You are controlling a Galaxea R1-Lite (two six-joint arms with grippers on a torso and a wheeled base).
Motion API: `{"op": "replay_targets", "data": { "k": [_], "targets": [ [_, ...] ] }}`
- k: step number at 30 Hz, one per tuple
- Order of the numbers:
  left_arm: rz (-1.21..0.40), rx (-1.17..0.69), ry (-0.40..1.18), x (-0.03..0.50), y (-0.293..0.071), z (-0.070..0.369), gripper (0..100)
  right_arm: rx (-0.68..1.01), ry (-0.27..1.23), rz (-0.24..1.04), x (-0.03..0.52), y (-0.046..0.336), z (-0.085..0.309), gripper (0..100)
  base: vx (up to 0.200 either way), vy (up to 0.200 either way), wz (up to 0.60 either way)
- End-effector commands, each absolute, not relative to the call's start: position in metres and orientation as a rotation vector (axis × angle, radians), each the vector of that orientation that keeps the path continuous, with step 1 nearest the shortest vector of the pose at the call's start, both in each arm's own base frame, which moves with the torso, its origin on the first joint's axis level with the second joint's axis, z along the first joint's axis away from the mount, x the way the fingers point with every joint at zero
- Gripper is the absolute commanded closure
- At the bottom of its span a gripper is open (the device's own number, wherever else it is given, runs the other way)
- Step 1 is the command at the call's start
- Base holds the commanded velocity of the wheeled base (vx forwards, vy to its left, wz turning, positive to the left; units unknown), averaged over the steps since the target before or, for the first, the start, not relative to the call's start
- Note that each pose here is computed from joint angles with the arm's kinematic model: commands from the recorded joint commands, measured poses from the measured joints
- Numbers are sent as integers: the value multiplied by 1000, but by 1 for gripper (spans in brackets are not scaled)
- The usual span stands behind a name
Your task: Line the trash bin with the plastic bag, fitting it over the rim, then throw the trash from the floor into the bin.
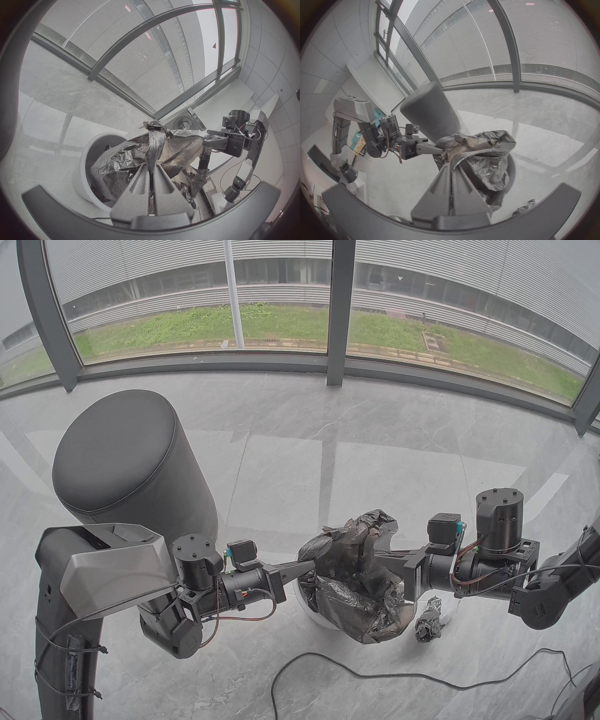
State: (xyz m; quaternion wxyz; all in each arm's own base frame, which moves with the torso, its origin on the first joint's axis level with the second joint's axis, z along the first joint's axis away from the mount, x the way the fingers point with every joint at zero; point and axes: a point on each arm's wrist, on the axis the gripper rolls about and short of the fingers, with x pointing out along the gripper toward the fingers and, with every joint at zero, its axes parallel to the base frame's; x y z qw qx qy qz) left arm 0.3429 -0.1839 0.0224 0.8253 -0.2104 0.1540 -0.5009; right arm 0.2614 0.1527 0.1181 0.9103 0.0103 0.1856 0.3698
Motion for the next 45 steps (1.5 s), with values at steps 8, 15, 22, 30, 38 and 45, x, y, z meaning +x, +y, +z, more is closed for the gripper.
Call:
{"op": "replay_targets", "data": {
  "k": [8,15,22,30,38,45],
  "targets": [
    [-972,-450,408,348,-183,-19,100,-117,408,810,280,143,70,100,0,0,0],
    [-941,-452,410,357,-183,-17,100,-181,384,854,292,152,52,100,0,0,0],
    [-907,-453,375,364,-181,-10,100,-169,402,776,311,131,43,100,0,0,0],
    [-890,-466,413,351,-169,-2,100,-160,406,699,321,105,42,100,0,0,0],
    [-894,-494,465,340,-171,4,100,-161,424,706,322,108,34,100,0,0,0],
    [-912,-545,545,327,-173,8,100,-161,432,708,321,108,32,100,0,0,0]
  ]
}}
